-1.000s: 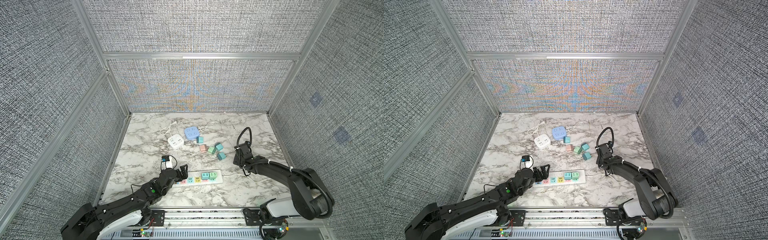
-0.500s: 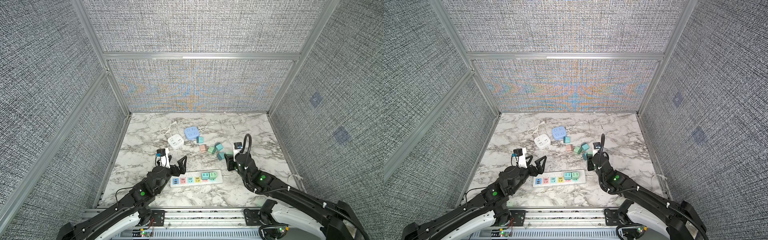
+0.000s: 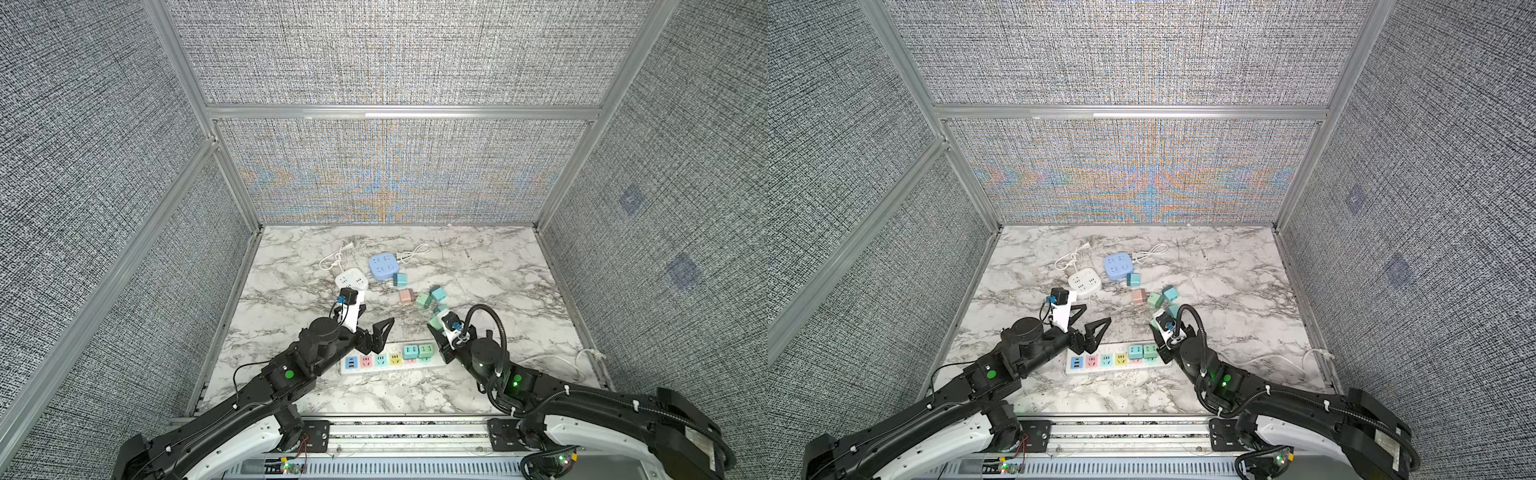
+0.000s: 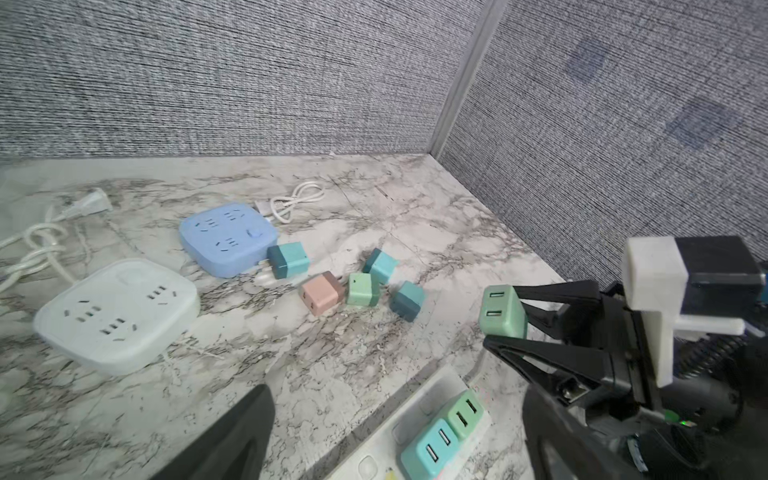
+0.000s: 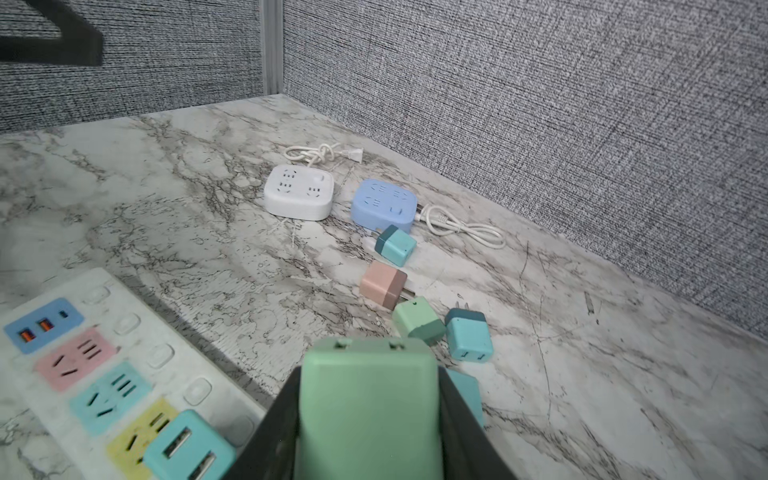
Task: Insert the plug
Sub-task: 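Lift the green charger and carry it toward the left gripper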
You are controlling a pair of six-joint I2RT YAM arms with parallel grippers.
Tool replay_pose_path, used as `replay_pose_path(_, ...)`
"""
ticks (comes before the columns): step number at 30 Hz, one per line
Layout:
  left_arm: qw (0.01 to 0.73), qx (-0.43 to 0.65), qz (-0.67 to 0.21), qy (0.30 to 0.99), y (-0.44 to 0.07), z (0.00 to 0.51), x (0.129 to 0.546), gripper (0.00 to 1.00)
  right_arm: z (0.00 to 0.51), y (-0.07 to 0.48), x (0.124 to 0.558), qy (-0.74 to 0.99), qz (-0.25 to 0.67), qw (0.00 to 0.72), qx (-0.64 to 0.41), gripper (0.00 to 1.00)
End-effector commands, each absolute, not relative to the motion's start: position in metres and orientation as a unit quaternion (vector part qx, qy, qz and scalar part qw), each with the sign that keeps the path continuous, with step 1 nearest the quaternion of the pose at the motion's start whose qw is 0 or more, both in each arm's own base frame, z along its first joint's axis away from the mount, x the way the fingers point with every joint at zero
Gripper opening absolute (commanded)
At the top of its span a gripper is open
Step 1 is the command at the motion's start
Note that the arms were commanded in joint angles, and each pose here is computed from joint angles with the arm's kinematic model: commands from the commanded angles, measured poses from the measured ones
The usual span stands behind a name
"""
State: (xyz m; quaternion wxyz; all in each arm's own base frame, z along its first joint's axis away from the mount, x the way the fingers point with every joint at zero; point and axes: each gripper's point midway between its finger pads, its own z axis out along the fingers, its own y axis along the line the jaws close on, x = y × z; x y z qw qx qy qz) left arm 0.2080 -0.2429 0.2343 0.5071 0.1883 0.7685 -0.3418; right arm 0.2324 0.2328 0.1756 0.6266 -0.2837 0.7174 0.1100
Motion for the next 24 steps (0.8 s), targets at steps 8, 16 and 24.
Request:
replay_pose_path(8,0.474,0.284,-0.419,0.720,-0.282,0.247,0.182,0.91,0.199,0.243,0.223,0.642,0.118,0.690,-0.313,0.00)
replay_pose_path(16,0.460,0.306,-0.437,0.710,-0.289,0.248,0.173,0.88,0.204,0.250,0.215,0.585,0.109,0.726,-0.346,0.00)
replay_pose_path(24,0.453,0.319,-0.445,0.703,-0.290,0.247,0.165,0.86,0.216,0.268,0.215,0.540,0.095,0.749,-0.373,0.00)
